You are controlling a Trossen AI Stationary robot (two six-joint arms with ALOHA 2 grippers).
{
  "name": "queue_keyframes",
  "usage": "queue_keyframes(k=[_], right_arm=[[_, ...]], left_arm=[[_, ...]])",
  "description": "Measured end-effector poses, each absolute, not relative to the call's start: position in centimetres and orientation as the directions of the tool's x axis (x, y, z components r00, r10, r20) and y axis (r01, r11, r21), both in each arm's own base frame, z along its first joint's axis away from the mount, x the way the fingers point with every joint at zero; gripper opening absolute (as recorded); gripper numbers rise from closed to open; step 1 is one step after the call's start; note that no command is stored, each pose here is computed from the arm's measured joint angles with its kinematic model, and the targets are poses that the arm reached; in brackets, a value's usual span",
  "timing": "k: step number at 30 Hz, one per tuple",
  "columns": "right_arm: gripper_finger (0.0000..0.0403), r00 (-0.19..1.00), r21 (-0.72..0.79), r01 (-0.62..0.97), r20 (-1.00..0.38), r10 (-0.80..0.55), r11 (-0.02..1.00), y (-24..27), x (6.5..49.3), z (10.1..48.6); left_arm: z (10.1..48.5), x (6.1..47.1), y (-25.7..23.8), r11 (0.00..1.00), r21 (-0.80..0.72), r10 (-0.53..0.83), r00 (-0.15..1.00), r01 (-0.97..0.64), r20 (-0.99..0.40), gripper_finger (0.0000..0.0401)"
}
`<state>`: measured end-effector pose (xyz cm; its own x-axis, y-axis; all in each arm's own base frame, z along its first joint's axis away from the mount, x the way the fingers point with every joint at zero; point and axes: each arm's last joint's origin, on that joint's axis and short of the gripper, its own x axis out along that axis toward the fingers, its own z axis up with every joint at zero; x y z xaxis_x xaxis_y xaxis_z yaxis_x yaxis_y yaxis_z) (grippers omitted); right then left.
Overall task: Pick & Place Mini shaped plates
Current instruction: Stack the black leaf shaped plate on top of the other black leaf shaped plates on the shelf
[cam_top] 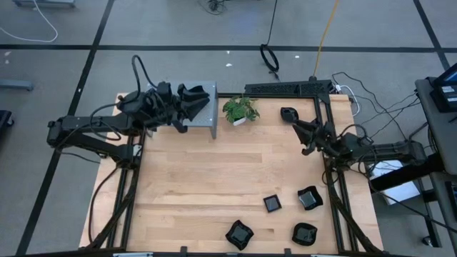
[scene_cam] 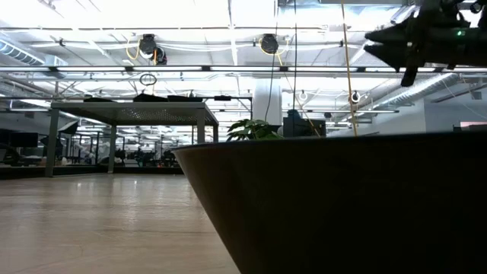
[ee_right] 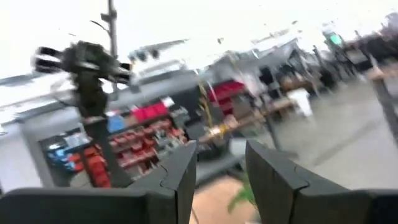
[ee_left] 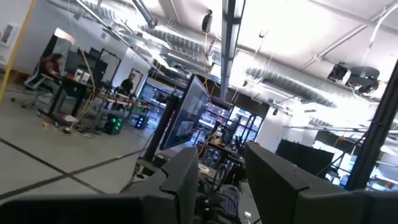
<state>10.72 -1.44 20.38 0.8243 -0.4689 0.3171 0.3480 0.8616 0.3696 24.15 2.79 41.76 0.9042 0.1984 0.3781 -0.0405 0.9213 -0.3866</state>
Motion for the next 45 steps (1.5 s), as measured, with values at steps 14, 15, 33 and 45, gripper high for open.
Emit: queue_keyframes(k=[14, 15, 33, 45], right_arm=[[0.0199, 0.636, 0.171, 0.761, -0.388, -0.667, 0.626, -4.6, 12.6, 19.8], [0.0206, 0.617, 0.161, 0.774, -0.403, -0.675, 0.612, -5.0, 13.0, 20.3], [0.0228, 0.347, 0.181, 0.916, -0.806, -0.479, 0.358, -15.0, 18.3, 17.3], [0.0228, 0.273, -0.048, 0.817, -0.846, -0.459, 0.574, -16.1, 18.8, 14.9]], left_arm=[[41.7, 24.1, 3.2, 0.932, -0.340, 0.257, 0.892, -0.127, 0.371, 0.0134], [41.7, 24.1, 3.2, 0.932, -0.334, 0.268, 0.889, -0.142, 0.370, 0.0134], [41.6, 24.1, 3.5, 0.928, -0.300, 0.323, 0.878, -0.221, 0.353, 0.0134], [41.2, 24.2, 3.7, 0.926, -0.292, 0.330, 0.889, -0.240, 0.318, 0.0134]])
